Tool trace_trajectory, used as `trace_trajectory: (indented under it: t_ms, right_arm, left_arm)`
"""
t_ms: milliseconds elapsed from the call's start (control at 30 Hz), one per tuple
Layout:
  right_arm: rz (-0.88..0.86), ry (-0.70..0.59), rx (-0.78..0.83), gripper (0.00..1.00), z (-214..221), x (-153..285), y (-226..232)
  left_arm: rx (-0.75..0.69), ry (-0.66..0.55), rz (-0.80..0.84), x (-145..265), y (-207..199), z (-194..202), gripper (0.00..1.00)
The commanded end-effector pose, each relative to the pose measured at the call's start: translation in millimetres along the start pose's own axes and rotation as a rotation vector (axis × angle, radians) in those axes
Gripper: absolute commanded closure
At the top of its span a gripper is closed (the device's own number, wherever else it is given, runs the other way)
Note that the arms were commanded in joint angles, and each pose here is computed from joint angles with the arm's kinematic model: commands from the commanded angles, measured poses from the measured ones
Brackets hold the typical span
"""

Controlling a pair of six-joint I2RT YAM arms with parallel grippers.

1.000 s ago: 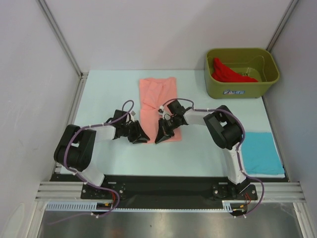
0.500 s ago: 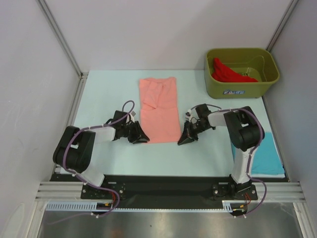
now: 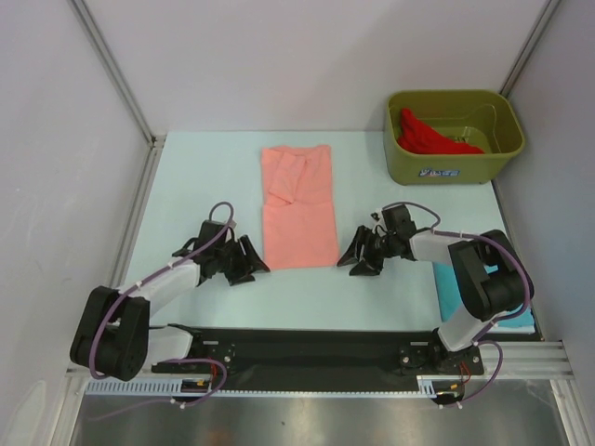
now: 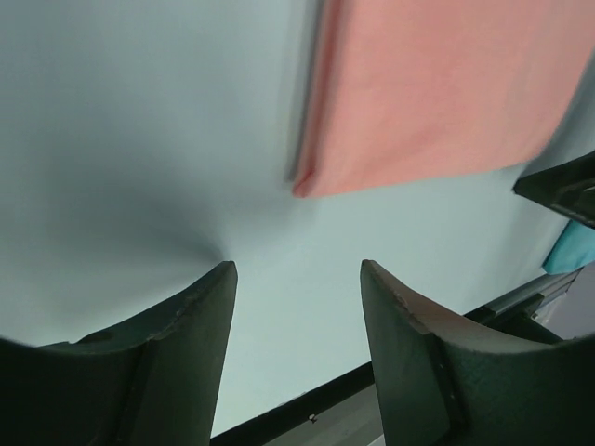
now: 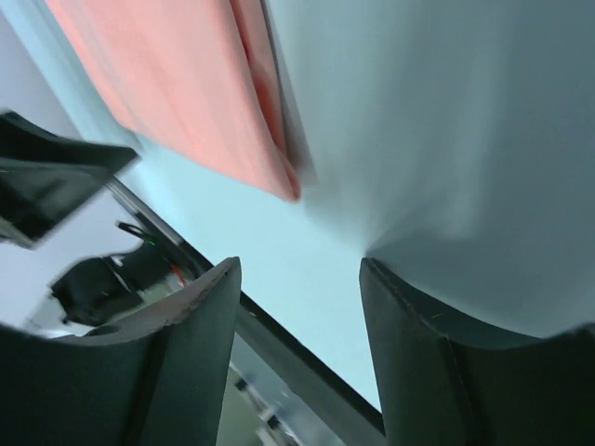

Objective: Fold and stack the t-shirts
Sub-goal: Fold the tshirt

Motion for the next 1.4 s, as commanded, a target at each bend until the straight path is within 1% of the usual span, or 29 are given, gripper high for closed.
trace_trajectory:
  t_ms: [0, 100, 167, 300, 367, 400, 433, 533, 600, 767, 900, 933, 1000, 1033, 1100, 1133, 1233, 1367]
  right_arm:
    - [-0.046, -0.15, -0.092, 0.4, -26.6, -12.2, 16.0]
    - [-0.024, -0.183, -0.126, 0.41, -31.5, -16.9, 17.3]
    - [-0.016, -0.2, -0.131, 0.44, -33.2, -19.2, 19.9]
    - [-0.008, -0.192, -0.127, 0.47, -30.8, -24.0, 20.2]
    - [0.009, -0.199, -0.13, 0.48, -29.3, -23.9, 16.5]
    - [0.013, -0.2, -0.135, 0.47, -28.8, -23.8, 15.3]
    - [0.013, -0.2, -0.135, 0.48, -28.7, -23.5, 15.5]
    - [0.018, -0.206, -0.128, 0.48, -29.1, -22.6, 15.6]
    - [0.031, -0.215, -0.127, 0.48, -30.9, -22.6, 14.3]
    - [0.069, -0.232, -0.176, 0.48, -30.9, -24.8, 6.5]
    - [0.075, -0.247, -0.207, 0.48, -31.0, -26.7, 5.4]
    - [0.074, -0.244, -0.209, 0.48, -30.0, -27.9, 5.5]
    - [0.072, -0.233, -0.222, 0.52, -27.8, -30.1, 5.8]
    - [0.077, -0.228, -0.228, 0.54, -25.8, -31.1, 5.1]
    - [0.082, -0.224, -0.245, 0.57, -22.3, -30.4, 3.0]
    - [0.083, -0.226, -0.244, 0.57, -22.2, -29.5, 4.2]
    - [0.12, -0.234, -0.241, 0.57, -18.4, -25.8, -0.5]
    - [0.121, -0.229, -0.227, 0.57, -16.7, -26.1, 0.0]
  left_arm:
    - [0.108, -0.011, -0.043, -10.5, 12.3, 4.7, 0.39]
    - [0.165, -0.004, -0.073, -20.3, 19.7, 6.8, 0.42]
    - [0.206, -0.007, -0.1, -26.6, 24.7, 5.5, 0.44]
    - [0.245, -0.023, -0.137, -34.6, 29.5, -0.8, 0.45]
    - [0.262, -0.024, -0.174, -36.5, 32.0, -4.4, 0.5]
    - [0.272, -0.003, -0.208, -37.2, 36.8, -0.9, 0.52]
    - [0.269, -0.016, -0.227, -37.0, 37.9, -6.1, 0.55]
    - [0.29, -0.001, -0.277, -36.2, 45.0, -1.5, 0.57]
    - [0.298, 0.002, -0.277, -38.5, 45.7, -0.9, 0.57]
    - [0.306, 0.022, -0.286, -42.9, 48.6, 2.2, 0.62]
    - [0.291, 0.018, -0.291, -41.5, 49.7, 2.0, 0.67]
    - [0.29, 0.018, -0.291, -41.7, 49.6, 1.7, 0.7]
    - [0.287, 0.025, -0.288, -43.2, 49.5, 2.0, 0.75]
    - [0.287, 0.029, -0.286, -43.9, 49.3, 2.5, 0.79]
    - [0.285, 0.033, -0.28, -44.5, 48.4, 2.5, 0.83]
    - [0.285, 0.033, -0.278, -44.8, 47.9, 2.0, 0.85]
    - [0.275, 0.033, -0.277, -44.6, 47.6, 1.3, 0.89]
    - [0.266, 0.036, -0.276, -44.5, 47.5, 1.3, 0.91]
Point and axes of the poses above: each gripper's point midway between its finger pads, its own x axis back along the fingers, its own y axis along the line the jaws close on, z = x × y, the point moved 2 cm from there along x, back along the fingers, and after that the axes turned 4 degrees about -x, right-handed, at the moved point
